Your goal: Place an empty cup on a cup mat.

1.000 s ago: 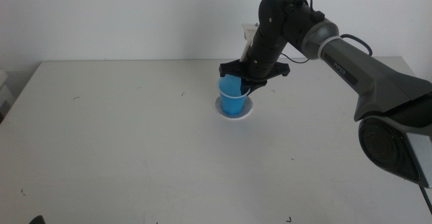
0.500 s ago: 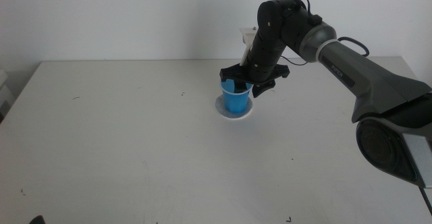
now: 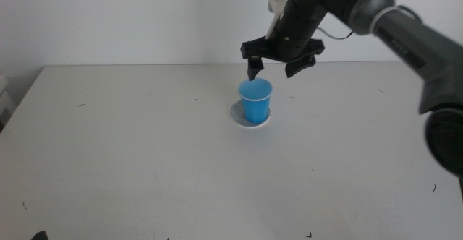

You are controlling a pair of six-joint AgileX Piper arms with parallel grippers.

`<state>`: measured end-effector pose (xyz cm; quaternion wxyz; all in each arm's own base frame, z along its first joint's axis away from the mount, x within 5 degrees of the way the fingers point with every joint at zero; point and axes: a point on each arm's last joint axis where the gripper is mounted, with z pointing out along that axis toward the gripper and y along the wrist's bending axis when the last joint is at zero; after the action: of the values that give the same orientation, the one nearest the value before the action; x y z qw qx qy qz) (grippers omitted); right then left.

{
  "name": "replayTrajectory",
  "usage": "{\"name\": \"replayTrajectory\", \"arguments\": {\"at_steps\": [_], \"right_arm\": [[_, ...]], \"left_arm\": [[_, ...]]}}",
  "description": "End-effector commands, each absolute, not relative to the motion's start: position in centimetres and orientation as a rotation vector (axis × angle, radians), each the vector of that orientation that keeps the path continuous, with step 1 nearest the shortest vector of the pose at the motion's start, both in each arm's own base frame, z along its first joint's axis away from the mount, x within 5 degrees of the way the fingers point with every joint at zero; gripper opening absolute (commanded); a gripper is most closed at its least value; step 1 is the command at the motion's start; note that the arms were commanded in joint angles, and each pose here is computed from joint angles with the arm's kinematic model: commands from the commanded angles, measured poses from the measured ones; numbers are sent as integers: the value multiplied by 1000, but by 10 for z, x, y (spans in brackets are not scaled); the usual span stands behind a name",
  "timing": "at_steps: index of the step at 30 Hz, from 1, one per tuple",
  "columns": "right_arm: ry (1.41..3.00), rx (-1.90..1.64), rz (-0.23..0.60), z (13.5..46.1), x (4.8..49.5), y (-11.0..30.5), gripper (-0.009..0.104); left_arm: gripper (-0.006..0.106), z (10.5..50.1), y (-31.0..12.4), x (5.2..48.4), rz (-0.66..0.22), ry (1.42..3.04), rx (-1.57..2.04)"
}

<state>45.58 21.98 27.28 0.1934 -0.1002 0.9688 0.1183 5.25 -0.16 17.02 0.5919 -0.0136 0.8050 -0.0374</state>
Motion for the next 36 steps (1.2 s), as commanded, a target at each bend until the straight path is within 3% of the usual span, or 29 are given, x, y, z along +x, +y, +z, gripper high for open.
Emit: {"name": "replayTrajectory", "arguments": {"at_steps": [1, 9, 18, 21, 26, 36], "right_arm": [[2581, -292, 301, 338, 432, 199, 79], [2411, -232, 321, 387, 362, 154, 79], [2240, -145, 242, 393, 270, 85, 79], [2165, -176, 202, 388, 238, 67, 79], [2057, -198, 63, 375, 189, 34, 79], [1925, -68, 9, 324, 117, 6, 79]], "left_arm": [[105, 178, -2, 54, -101, 1796, -38], [105, 178, -2, 54, -101, 1796, -38], [105, 178, -2, 54, -101, 1796, -38], [105, 178, -2, 54, -101, 1796, -38], [105, 178, -2, 54, -101, 1796, -38], [105, 178, -2, 54, -101, 1796, -38]]}}
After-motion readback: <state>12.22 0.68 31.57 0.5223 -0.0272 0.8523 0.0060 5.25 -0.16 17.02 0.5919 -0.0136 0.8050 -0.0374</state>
